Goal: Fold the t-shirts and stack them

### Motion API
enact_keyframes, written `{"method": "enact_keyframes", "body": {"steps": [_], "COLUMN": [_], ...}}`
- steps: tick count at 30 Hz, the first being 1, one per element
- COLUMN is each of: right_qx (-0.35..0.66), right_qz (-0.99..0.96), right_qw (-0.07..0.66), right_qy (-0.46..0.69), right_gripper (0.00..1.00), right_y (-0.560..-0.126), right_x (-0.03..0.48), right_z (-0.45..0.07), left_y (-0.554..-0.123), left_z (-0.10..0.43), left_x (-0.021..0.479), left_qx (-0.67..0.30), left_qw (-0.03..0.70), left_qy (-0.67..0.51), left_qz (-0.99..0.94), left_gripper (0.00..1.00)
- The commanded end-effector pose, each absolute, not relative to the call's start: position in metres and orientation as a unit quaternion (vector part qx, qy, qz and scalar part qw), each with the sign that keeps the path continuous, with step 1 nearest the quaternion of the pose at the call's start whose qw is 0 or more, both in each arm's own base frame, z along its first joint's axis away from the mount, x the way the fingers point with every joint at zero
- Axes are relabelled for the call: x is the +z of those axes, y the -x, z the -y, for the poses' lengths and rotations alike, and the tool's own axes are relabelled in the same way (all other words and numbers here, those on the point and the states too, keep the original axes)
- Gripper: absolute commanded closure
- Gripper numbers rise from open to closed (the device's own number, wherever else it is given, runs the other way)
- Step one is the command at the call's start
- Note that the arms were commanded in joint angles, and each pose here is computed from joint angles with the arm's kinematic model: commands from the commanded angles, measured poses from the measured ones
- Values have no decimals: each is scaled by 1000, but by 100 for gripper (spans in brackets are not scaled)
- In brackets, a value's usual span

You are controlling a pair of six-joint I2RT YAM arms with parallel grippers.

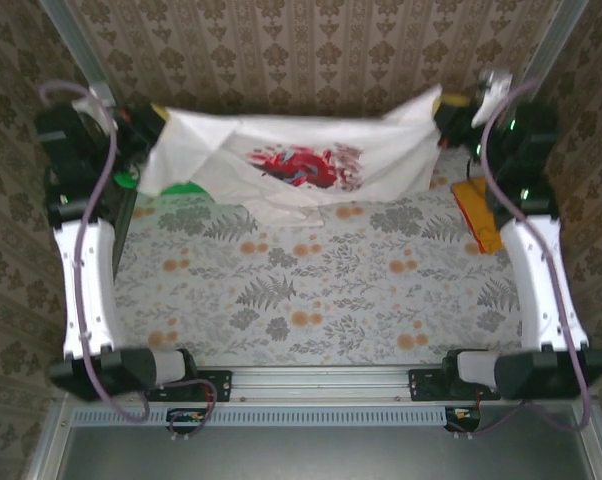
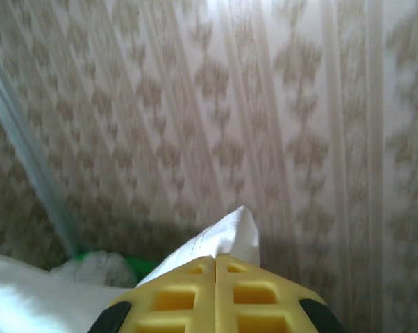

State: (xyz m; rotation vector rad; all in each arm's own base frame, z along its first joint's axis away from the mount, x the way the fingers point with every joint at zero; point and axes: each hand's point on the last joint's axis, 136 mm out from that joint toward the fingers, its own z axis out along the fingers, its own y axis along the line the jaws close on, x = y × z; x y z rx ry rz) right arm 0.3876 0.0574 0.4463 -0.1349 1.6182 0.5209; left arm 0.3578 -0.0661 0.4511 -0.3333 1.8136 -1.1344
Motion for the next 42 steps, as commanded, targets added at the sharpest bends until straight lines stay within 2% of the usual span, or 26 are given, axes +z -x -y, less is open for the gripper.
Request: {"method": "enact_keyframes", "body": {"steps": [1,5,7,8,10,12,13,14,18,22,24,30,38,42], "right_qx": [267,314,312,309,311,287,258,229,204,217,217,226,245,248], "right_qz": [-729,-789,-821,-834,-850,-867,-873,-876,-869,-890,-902,-914,-920,-917], "right_qw": [626,524,476,456,424,405,409,420,444,383,340,246,176,156], "right_qy": [80,64,46,21,-17,-48,-60,-65,-77,-116,-152,-229,-250,-272], "right_gripper": [100,100,98,94,74,41,33,27,20,20,24,43,59,76], "right_y": [-347,-299,-275,-265,-248,-235,-232,-231,-241,-247,-245,-231,-233,-230], "right_x": [378,250,200,177,144,126,125,127,145,128,112,77,53,51], "right_z": [-78,-109,-116,-115,-114,-102,-91,-81,-70,-77,-77,-88,-104,-106], "left_y": [-327,-284,-263,-254,-243,-237,-236,-236,-237,-233,-231,-227,-230,-229], "left_z": [71,81,83,82,80,78,77,75,70,64,53,43,44,42], "left_x": [386,260,214,193,162,139,130,122,111,113,111,107,109,111], "left_qx": [-447,-439,-426,-417,-405,-399,-396,-390,-379,-361,-341,-340,-363,-364], "left_qw": [431,305,253,234,207,188,183,179,168,170,181,181,178,182], "left_qy": [161,223,247,258,278,292,295,302,309,304,314,329,327,328], "left_qz": [-767,-815,-833,-840,-846,-849,-850,-851,-856,-865,-867,-862,-854,-852], "left_gripper": [100,100,100,100,100,100,100,100,100,100,100,100,100,100]}}
